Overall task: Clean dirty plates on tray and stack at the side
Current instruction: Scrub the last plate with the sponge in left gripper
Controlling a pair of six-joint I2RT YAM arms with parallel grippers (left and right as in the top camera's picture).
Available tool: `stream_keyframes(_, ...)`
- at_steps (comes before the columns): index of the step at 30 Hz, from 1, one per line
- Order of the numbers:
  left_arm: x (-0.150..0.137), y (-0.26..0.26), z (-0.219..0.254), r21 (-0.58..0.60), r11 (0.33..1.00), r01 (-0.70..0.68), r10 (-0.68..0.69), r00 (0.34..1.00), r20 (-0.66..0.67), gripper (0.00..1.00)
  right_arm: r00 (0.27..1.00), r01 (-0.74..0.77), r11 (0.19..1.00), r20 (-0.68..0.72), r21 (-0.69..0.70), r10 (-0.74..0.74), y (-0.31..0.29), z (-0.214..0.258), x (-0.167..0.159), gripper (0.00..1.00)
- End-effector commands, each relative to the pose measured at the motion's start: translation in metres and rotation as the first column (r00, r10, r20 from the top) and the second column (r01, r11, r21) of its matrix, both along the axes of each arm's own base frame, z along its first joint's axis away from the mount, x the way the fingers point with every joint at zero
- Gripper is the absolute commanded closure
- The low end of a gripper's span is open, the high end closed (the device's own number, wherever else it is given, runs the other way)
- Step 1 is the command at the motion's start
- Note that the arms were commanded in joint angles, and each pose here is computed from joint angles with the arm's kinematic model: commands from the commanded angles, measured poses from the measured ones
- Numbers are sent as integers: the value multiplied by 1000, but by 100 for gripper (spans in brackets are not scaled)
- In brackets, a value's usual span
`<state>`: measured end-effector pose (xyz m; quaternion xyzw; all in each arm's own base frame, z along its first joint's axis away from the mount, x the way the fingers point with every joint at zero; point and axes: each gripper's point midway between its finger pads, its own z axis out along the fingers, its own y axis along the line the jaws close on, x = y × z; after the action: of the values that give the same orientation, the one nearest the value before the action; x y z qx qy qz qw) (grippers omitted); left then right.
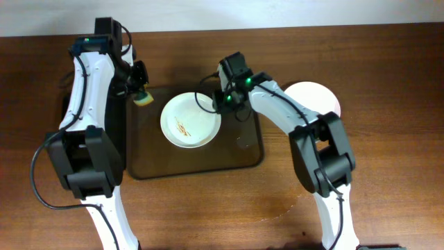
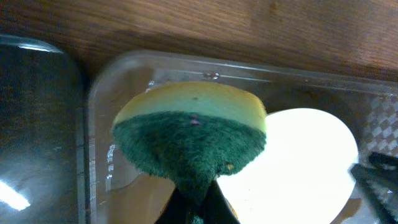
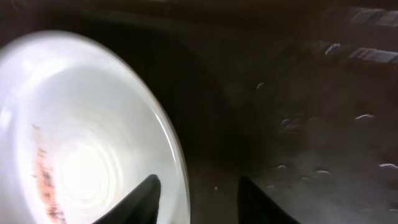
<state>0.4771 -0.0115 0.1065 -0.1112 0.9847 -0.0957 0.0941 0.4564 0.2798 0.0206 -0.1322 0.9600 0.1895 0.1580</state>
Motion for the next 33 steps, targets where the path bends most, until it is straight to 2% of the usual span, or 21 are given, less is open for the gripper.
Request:
stream_keyframes(1, -7, -22, -14, -75, 997, 14, -16, 999, -28, 99, 997, -71, 997, -5, 13, 71, 19, -6, -10, 67)
stream_keyframes(2, -8, -26, -18, -75, 997, 22, -24, 999, -32, 99, 997, -75, 997, -5, 13, 75, 20, -6, -12, 71)
stream_keyframes(4, -8, -36, -25, -74, 996, 45, -47, 999, -25, 99, 998, -44, 999, -34, 14, 45, 20, -9, -16, 89)
stream_keyframes(5, -7, -43, -29, -74, 995, 60, -62, 998, -17, 99, 997, 20, 1000, -75, 18, -18, 18, -13, -19, 96)
stream_keyframes(9, -9, -69, -49, -56, 983, 172, -172, 985, 11, 99, 969, 166, 986, -186, 9, -162, 10, -21, -30, 96)
stream_keyframes(12, -22, -68, -76, -3, 983, 184, -184, 983, -25, 99, 933, 285, 958, -233, 10, -275, -5, -22, -23, 96)
stream_keyframes(19, -63, -79, -134, 31, 973, 230, -226, 968, -104, 99, 920, 327, 945, -236, 21, -313, -14, -21, -14, 96)
stream_keyframes(20, -69, -83, -138, 19, 971, 238, -234, 965, -121, 99, 920, 327, 945, -236, 21, -313, -14, -21, -14, 96)
stream_keyframes(21, -79, -98, -137, -60, 962, 265, -271, 953, -133, 99, 919, 329, 944, -236, 23, -315, -14, -21, -14, 96)
stream_keyframes(23, -98, -139, -124, -266, 847, 460, -490, 869, -59, 99, 921, 329, 944, -232, 27, -314, -14, -21, -13, 96)
stream_keyframes(24, -108, -142, -124, -272, 821, 503, -539, 839, -74, 99, 921, 329, 944, -231, 27, -314, -14, -21, -13, 96)
stream_keyframes(26, -103, -142, -125, -246, 809, 534, -560, 827, -50, 99, 921, 328, 944, -232, 27, -314, -14, -21, -13, 96)
stream_keyframes(28, -85, -140, -125, -216, 819, 531, -541, 841, 13, 99, 921, 326, 945, -237, 32, -310, -12, -21, -14, 96)
stream_keyframes(30, -59, -118, -129, -136, 907, 398, -400, 917, 17, 99, 918, 324, 944, -260, 55, -300, -10, -19, -15, 96)
stream_keyframes(31, -46, -97, -131, -78, 956, 284, -284, 959, 11, 99, 909, 336, 938, -291, 82, -300, -10, -17, -15, 96)
stream_keyframes(33, -27, -59, -133, 19, 994, 111, -111, 993, 29, 99, 901, 344, 932, -319, 113, -294, -15, -19, -14, 96)
